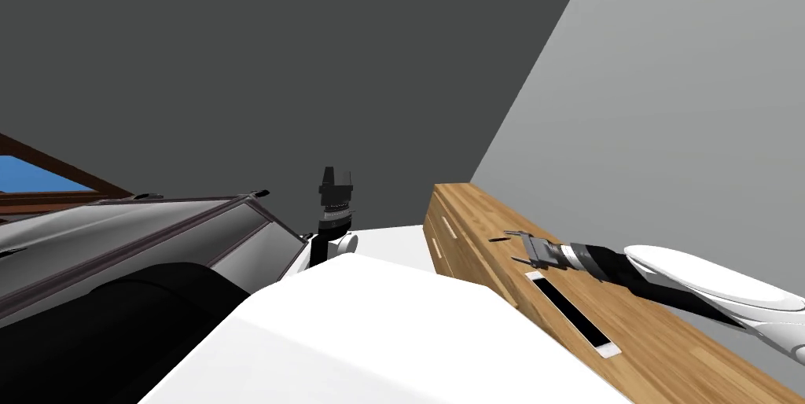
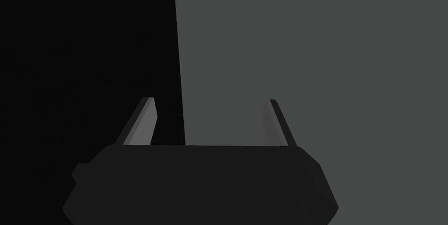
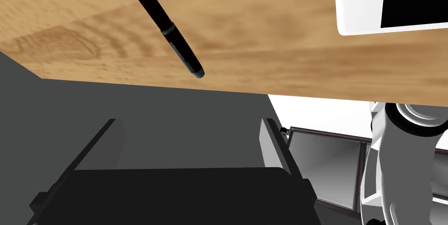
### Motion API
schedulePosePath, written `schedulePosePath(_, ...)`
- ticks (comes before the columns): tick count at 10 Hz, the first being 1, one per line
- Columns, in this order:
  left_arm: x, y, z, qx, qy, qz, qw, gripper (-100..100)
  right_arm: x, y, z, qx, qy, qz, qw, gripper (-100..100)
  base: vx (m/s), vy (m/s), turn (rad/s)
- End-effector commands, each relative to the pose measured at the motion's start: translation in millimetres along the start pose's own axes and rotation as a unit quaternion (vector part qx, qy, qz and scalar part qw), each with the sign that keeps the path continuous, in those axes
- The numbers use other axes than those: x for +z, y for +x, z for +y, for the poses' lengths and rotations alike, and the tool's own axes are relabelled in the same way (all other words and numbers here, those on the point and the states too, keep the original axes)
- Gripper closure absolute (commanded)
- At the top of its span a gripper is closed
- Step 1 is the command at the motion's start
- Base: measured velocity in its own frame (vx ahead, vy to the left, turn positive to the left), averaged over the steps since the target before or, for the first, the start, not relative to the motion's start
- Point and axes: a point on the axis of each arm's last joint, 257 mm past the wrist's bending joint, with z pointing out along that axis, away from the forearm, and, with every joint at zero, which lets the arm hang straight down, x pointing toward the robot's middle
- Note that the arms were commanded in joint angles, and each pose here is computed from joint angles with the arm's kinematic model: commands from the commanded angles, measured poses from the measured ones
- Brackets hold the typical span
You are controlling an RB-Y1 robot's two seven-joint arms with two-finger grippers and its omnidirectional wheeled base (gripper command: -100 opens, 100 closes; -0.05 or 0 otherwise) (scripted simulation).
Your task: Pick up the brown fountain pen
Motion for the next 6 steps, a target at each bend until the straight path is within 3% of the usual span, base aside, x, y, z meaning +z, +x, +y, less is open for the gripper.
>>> schedulePosePath(1,0.0,0.0,0,0.000,0.000,0.000,1.0000,0,-11.6,24,13,-0.015,-0.027,0.035,0.9989,-100,0.047,0.025,0.122)
schedulePosePath(3,0.0,0.0,0,0.000,0.000,0.000,1.0000,0,-33.1,63,41,-0.039,-0.075,0.092,0.9921,-100,0.095,0.045,0.233)
schedulePosePath(5,0.0,0.0,0,0.000,0.000,0.000,1.0000,0,-33.1,64,41,-0.039,-0.076,0.093,0.9920,-100,0.072,0.028,0.031)
schedulePosePath(6,0.0,0.0,0,0.000,0.000,0.000,1.0000,0,-43.9,81,55,-0.049,-0.100,0.117,0.9869,-100,0.056,0.016,0.117)
